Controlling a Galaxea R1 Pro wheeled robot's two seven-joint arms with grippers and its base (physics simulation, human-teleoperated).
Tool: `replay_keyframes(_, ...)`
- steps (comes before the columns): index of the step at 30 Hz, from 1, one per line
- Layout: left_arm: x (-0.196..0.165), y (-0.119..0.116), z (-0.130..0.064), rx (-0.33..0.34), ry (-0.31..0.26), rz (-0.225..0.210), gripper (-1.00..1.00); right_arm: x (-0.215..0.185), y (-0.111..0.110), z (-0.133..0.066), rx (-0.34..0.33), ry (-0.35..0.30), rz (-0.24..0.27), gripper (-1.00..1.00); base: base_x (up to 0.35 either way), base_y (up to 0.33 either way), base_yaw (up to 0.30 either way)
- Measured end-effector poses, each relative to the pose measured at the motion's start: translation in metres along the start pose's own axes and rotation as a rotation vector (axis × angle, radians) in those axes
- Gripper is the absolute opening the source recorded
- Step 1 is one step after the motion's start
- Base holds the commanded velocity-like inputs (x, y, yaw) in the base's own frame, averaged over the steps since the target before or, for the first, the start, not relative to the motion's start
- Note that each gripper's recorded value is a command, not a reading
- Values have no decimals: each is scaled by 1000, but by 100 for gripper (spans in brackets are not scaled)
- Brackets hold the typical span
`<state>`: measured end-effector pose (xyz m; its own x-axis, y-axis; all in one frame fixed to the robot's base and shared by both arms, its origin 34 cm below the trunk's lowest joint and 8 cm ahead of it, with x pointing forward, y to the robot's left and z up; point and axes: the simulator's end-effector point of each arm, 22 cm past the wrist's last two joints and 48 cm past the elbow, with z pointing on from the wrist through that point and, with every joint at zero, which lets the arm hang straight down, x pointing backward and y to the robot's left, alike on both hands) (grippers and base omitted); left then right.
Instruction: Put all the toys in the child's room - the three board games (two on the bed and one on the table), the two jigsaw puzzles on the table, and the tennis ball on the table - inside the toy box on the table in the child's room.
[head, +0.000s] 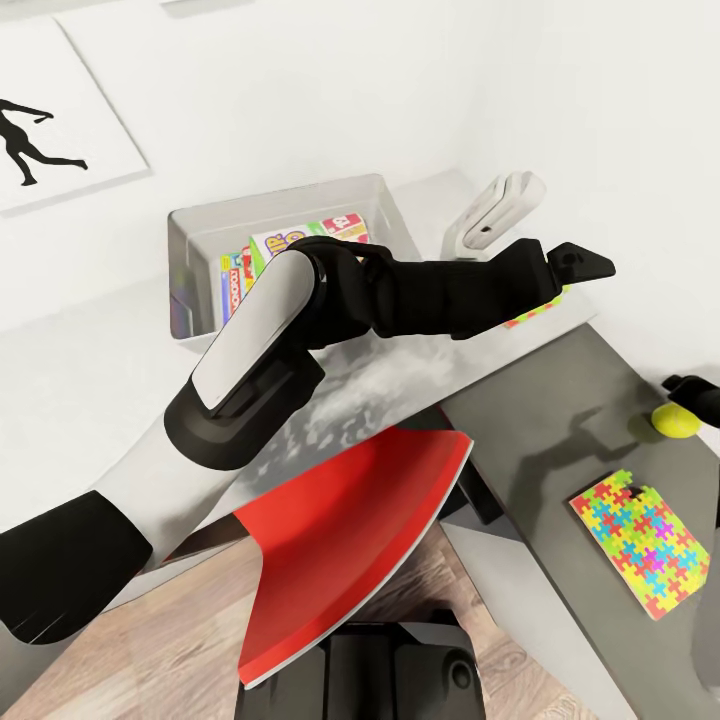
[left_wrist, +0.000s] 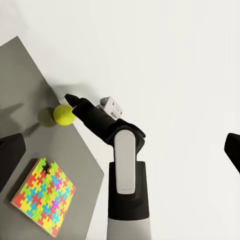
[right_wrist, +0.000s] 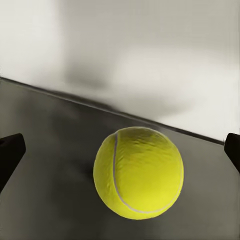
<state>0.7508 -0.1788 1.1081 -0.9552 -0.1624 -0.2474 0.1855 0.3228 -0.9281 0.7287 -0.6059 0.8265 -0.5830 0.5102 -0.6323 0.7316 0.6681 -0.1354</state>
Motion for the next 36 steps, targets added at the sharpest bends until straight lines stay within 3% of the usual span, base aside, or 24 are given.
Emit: replay_keyframes(36,2,20,6,-5,9,-32,100,2,-2,12,16,-9,-7,100,0,0,0)
